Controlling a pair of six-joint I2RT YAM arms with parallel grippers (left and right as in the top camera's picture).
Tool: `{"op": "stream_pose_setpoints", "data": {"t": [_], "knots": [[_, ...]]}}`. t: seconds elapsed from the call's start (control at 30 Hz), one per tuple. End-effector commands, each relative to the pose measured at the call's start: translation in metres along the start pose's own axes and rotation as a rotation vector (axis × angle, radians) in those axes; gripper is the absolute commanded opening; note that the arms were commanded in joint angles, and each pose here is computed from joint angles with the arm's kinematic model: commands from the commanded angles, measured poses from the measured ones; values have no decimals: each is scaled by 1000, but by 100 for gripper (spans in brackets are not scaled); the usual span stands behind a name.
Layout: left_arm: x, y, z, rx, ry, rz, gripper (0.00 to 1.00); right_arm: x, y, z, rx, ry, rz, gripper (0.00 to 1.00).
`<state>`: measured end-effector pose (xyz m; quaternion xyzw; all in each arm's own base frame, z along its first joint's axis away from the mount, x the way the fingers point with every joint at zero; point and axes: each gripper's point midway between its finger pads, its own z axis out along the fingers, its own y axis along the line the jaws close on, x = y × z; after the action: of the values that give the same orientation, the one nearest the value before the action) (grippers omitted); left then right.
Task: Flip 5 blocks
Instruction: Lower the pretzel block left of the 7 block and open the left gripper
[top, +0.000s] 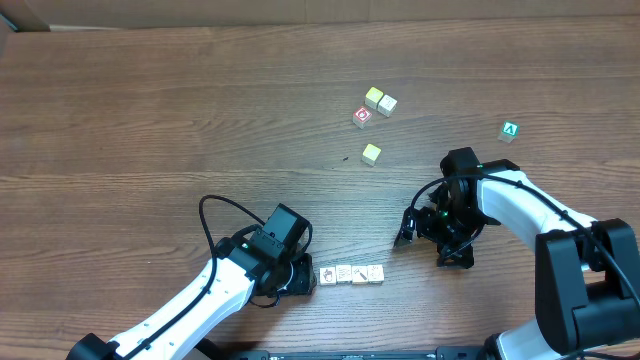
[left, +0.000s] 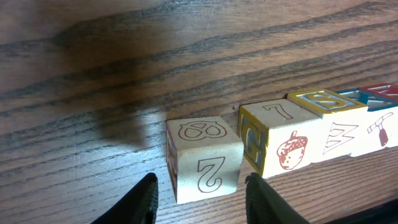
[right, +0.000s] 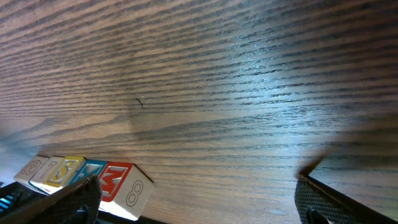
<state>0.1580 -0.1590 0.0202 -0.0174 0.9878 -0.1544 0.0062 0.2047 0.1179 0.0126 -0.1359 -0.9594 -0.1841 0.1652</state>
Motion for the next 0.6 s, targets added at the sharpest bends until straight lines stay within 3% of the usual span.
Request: {"op": "stream_pose_setpoints", "data": {"t": [0.0, 0.57], "knots": [[-1, 3, 1, -16, -14, 0, 37, -5, 0, -1, 1, -9, -12, 100], [-9, 0, 1, -9, -49, -90, 36, -5, 0, -1, 2, -7, -11, 100]]}}
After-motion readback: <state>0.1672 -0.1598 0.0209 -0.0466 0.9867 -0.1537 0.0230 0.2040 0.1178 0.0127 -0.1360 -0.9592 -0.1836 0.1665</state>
